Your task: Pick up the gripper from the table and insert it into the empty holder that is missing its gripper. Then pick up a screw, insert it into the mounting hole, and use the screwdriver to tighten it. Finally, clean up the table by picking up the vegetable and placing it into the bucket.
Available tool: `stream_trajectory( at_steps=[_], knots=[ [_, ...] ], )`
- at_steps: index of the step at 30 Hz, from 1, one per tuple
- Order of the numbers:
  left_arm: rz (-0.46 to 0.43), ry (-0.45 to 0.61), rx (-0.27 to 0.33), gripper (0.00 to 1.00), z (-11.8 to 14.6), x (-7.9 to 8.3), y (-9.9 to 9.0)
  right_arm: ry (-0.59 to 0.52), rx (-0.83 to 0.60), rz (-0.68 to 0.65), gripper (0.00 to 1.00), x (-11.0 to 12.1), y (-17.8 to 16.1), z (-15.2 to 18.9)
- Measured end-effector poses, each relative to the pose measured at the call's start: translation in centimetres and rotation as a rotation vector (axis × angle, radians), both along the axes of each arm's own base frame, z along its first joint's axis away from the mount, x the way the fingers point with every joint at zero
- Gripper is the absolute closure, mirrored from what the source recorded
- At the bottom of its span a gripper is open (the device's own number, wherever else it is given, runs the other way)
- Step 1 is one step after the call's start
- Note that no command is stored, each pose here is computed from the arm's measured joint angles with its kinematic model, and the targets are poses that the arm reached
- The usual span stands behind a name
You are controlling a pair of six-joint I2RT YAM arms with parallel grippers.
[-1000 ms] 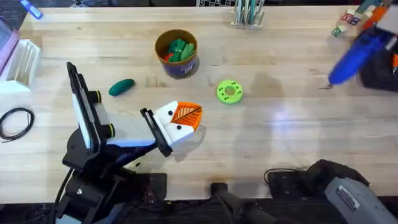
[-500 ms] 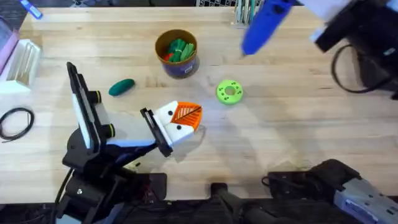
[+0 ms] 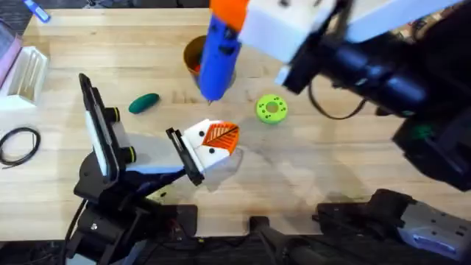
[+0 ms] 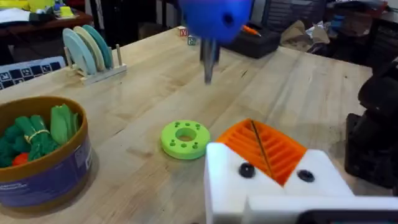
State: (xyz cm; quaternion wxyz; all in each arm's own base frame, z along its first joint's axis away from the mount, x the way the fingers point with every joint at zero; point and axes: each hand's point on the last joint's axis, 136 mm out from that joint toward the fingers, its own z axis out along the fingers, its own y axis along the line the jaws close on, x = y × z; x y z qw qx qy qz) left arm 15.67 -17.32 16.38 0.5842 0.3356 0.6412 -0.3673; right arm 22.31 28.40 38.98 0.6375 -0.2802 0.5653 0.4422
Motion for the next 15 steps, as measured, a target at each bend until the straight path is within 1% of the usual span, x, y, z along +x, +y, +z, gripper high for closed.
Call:
stream_trajectory(
  at_steps=[2, 4, 8, 15],
  knots=[
    [0.000, 0.000, 0.000, 0.992, 0.0, 0.0, 0.0, 0.014, -0.018, 0.017, 0.981, -0.1, 0.8, -0.8],
    [0.000, 0.000, 0.000, 0.992, 0.0, 0.0, 0.0, 0.005, -0.037, 0.038, 0.981, -0.4, 1.3, -1.3],
    [0.000, 0.000, 0.000, 0.992, 0.0, 0.0, 0.0, -0.038, -0.057, 0.082, 0.981, -1.3, 1.8, -1.3],
    [0.000, 0.000, 0.000, 0.992, 0.0, 0.0, 0.0, -0.058, -0.071, 0.129, 0.981, -2.5, 2.5, -1.4]
  ],
)
